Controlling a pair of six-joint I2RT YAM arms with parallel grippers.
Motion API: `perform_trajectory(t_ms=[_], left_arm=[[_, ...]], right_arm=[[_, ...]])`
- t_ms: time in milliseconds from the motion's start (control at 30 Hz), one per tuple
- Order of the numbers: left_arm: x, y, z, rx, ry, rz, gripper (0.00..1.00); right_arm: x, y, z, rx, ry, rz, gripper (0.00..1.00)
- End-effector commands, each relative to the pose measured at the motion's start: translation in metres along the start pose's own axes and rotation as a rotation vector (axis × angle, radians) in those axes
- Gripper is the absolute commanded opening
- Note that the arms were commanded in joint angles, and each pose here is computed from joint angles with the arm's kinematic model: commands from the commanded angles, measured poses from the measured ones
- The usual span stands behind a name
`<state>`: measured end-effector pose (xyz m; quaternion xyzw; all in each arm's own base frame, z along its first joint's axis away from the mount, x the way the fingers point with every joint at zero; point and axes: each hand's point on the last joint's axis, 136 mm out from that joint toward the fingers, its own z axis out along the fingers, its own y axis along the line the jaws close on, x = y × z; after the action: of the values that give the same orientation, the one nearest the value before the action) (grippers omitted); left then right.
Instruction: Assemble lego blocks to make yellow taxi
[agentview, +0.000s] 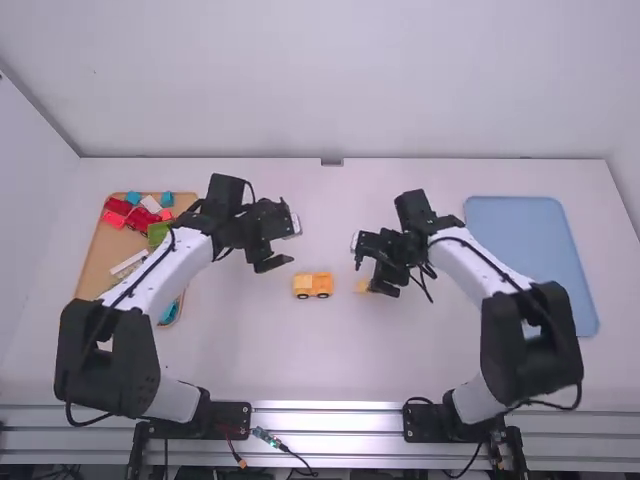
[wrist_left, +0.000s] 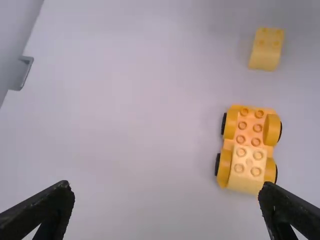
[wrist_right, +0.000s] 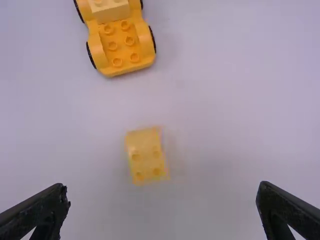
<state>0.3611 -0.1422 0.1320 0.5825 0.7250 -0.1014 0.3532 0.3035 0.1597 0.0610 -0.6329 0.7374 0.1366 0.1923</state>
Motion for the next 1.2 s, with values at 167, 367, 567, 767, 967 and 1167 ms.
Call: perform_trajectory(t_ms=[167, 367, 567, 767, 967, 1167], left_arm=[[0.012, 0.001, -0.013, 0.006, -0.077, -0.057, 0.99], [0.012, 0.003, -0.012, -0.002, -0.071, -0.050, 0.99], [0.013, 0.002, -0.012, 0.001, -0.062, -0.055, 0.99], [0.015, 0.000, -0.012, 0.007, -0.057, -0.059, 0.99], [0.014, 0.000, -0.012, 0.008, -0.058, -0.060, 0.99], [0.016, -0.003, -0.011, 0.018, -0.050, -0.067, 0.99]], right_arm=[[0.014, 0.000, 0.040, -0.136, 0.226, -0.087, 0.99], [0.020, 0.015, 0.056, -0.199, 0.269, -0.154, 0.99], [0.025, 0.012, 0.070, -0.153, 0.254, -0.172, 0.99], [0.035, 0.016, 0.076, -0.141, 0.276, -0.132, 0.99], [0.029, 0.014, 0.079, -0.129, 0.235, -0.126, 0.99], [0.038, 0.013, 0.085, -0.106, 0.237, -0.122, 0.99]])
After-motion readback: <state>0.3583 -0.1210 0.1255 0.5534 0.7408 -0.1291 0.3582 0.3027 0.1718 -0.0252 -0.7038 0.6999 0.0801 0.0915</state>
